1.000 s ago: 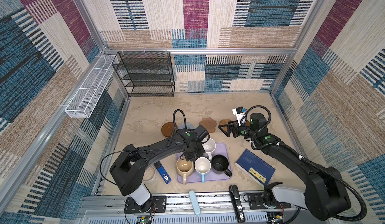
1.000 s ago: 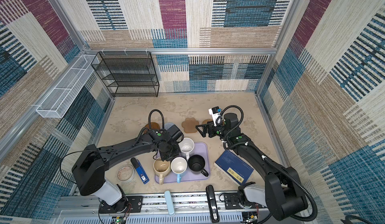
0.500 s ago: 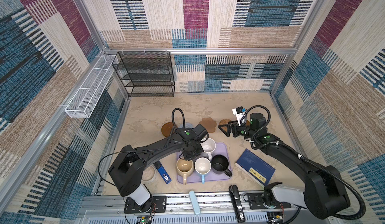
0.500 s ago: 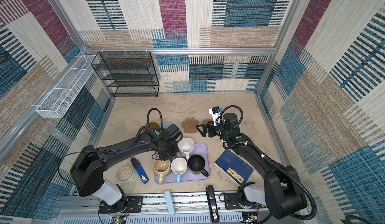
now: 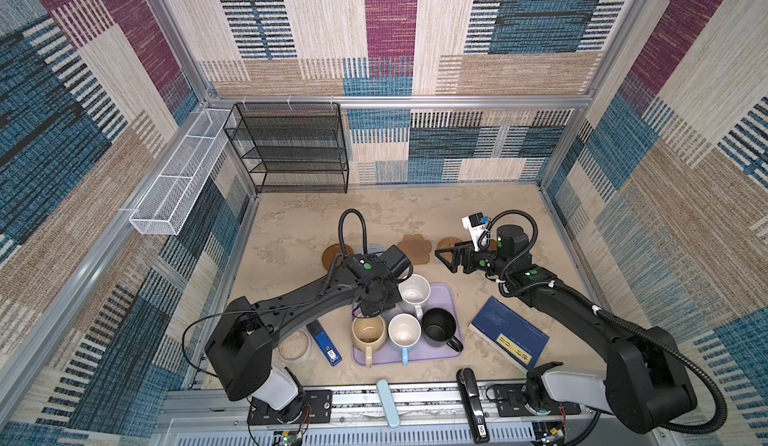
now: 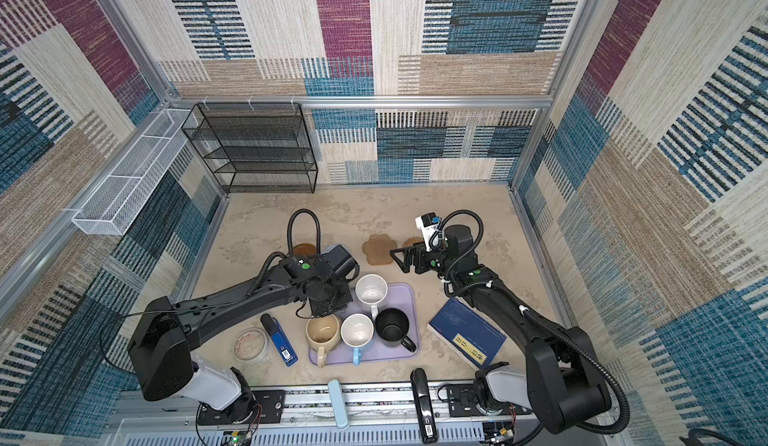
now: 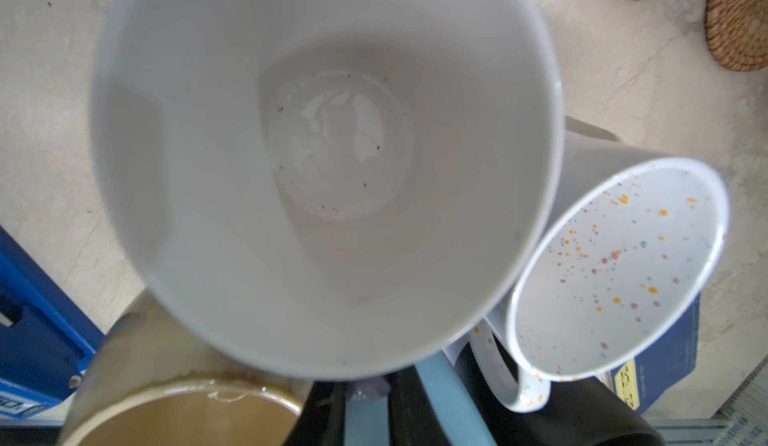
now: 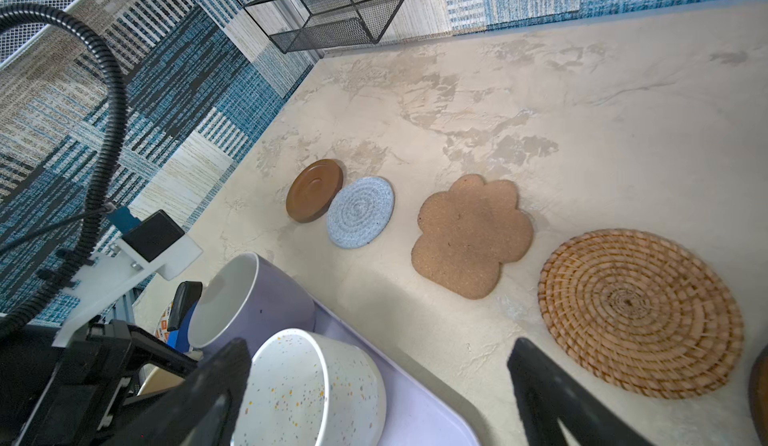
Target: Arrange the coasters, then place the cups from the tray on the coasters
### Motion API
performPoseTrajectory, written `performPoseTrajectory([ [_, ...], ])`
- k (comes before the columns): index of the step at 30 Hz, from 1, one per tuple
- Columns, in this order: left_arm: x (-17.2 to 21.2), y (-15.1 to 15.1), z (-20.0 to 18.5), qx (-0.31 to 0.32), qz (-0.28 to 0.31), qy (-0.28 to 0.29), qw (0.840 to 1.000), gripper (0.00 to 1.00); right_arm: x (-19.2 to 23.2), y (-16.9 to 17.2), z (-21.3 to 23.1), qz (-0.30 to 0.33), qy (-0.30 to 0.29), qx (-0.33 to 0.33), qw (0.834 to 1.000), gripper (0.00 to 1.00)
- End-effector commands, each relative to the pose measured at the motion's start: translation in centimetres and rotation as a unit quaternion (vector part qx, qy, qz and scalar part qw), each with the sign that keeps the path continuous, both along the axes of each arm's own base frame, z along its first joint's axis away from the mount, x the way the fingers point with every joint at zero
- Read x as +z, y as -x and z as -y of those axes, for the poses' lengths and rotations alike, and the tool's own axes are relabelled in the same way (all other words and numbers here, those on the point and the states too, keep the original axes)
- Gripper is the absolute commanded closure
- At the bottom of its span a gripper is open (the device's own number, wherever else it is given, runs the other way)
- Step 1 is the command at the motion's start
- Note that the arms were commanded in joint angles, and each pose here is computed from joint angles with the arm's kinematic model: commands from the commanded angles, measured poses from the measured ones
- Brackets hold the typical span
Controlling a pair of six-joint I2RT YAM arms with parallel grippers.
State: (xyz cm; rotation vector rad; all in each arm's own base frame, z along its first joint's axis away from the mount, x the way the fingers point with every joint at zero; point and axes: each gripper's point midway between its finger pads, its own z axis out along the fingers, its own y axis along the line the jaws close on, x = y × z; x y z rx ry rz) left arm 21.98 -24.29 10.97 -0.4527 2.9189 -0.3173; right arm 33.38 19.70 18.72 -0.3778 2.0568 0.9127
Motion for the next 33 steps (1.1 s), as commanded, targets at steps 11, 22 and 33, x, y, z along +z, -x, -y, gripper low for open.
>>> performPoseTrajectory([
  [11,3.9,-2.3,-1.2,-0.066,0.102,-0.032,0.992,1.0,2.7,1.5,-2.6,0.05,-0.016,0.056,0.997,0.0],
  [22,7.9,-5.0,-5.0,-0.081,0.189,-0.065,0.976,1.0,4.5,2.2,-6.8,0.075,-0.025,0.089,0.993,0.0],
  [33,9.4,-9.9,-10.6,-0.068,0.268,-0.068,0.959,1.0,4.5,0.7,-12.5,0.058,-0.024,0.127,0.99,0.01],
])
